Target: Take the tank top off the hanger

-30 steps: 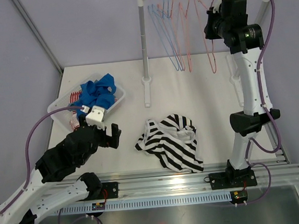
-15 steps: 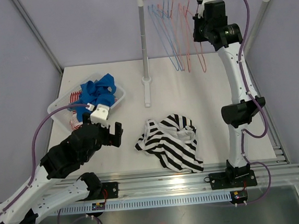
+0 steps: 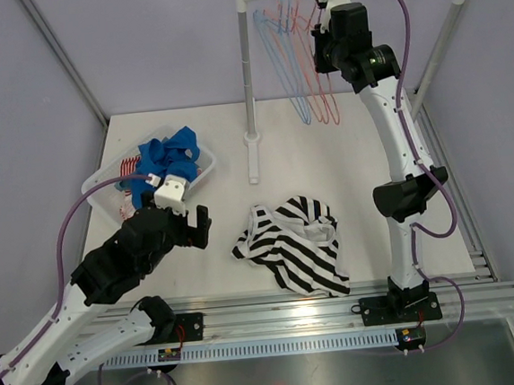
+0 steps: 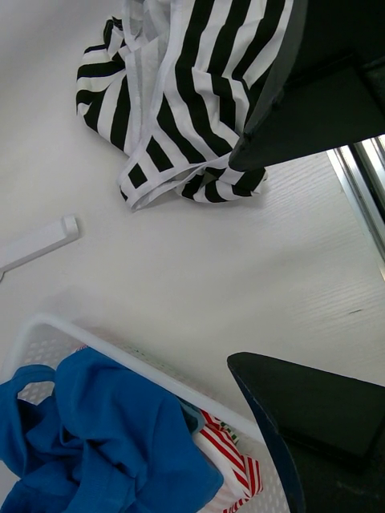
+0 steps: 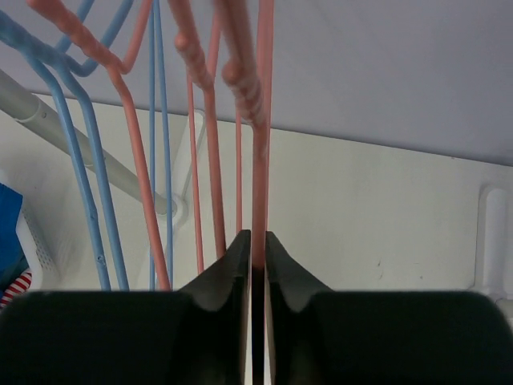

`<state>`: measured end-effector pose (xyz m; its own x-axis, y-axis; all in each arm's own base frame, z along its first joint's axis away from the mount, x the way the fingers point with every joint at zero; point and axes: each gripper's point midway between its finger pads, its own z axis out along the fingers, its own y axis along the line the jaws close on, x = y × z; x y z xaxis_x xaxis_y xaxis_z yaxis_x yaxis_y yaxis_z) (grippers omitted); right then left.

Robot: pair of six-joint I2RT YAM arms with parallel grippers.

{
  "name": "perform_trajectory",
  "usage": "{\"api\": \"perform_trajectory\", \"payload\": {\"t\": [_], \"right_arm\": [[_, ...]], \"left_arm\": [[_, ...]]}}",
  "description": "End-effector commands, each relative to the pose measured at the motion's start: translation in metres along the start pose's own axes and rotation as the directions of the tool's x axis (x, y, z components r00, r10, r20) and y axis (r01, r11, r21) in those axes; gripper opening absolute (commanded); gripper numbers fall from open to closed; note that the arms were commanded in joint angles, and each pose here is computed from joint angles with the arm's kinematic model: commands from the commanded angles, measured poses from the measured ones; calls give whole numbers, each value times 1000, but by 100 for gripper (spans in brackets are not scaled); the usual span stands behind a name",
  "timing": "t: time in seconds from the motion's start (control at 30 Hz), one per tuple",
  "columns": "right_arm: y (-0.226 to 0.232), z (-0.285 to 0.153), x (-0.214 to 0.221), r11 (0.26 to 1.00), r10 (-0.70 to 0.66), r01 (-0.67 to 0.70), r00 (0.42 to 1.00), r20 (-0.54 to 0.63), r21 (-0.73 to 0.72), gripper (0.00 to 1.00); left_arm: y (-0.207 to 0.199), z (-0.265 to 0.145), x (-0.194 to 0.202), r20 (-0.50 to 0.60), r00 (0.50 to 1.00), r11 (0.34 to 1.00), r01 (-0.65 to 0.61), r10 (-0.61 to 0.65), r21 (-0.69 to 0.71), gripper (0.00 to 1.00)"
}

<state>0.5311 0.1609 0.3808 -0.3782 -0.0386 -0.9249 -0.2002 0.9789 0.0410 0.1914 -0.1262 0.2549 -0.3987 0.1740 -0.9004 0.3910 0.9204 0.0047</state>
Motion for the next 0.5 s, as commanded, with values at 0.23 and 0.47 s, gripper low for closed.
{"api": "perform_trajectory", "payload": {"t": [0.23, 0.47], "right_arm": [[-13, -45, -32, 997, -54, 48, 993, 100, 64, 61], [-23, -104, -57, 996, -43, 29, 984, 172, 86, 81]], "left_arm": [[-3, 3, -14, 39, 999, 1000, 28, -28, 13, 99], [-1, 4, -25, 30, 992, 992, 122, -121, -35, 99]]}}
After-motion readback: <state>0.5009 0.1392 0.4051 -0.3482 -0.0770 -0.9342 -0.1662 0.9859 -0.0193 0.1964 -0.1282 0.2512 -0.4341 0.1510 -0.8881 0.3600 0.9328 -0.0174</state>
